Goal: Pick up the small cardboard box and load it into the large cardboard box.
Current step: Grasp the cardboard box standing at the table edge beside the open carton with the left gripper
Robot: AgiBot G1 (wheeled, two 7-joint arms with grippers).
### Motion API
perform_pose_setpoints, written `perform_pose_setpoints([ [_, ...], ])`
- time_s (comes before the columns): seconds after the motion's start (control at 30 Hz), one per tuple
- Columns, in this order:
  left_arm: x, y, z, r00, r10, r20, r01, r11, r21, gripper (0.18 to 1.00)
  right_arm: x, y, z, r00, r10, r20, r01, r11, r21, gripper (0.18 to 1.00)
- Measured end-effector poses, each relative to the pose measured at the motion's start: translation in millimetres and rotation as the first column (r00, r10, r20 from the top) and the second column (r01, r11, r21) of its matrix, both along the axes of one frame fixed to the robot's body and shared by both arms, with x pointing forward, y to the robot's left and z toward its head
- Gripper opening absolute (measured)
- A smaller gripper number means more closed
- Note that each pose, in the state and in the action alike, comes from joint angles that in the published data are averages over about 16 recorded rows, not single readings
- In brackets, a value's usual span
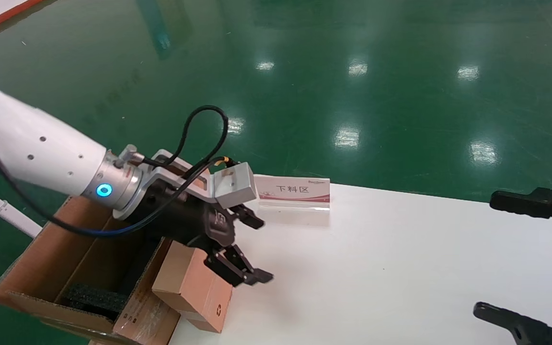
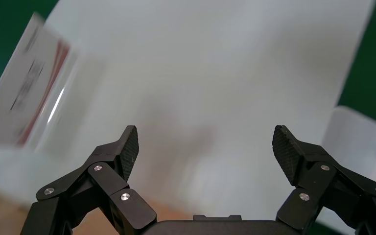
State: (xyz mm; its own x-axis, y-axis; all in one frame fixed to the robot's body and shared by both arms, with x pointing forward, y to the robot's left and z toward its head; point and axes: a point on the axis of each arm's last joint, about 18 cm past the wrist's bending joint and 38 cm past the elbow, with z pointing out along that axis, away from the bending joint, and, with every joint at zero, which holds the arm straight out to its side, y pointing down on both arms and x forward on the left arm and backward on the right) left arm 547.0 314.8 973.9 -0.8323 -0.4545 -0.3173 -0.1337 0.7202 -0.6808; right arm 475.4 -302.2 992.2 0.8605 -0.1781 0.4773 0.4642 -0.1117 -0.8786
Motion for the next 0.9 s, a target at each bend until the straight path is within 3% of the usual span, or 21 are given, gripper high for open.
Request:
perform_pose_setpoints([
  [0.43, 2.8, 14.8, 36.6, 0.973, 0.231, -0.019, -0.23, 0.971, 0.066, 1.001, 0.0, 0.0, 0.0, 1.0, 0.0, 0.0, 0.0, 1.0, 0.0, 1.001],
  [0.9, -10.1, 33.7, 61.6, 0.922, 0.386, -0.018, -0.38, 0.915, 0.133, 1.001, 0.0, 0.0, 0.0, 1.0, 0.0, 0.0, 0.0, 1.0, 0.0, 1.001],
])
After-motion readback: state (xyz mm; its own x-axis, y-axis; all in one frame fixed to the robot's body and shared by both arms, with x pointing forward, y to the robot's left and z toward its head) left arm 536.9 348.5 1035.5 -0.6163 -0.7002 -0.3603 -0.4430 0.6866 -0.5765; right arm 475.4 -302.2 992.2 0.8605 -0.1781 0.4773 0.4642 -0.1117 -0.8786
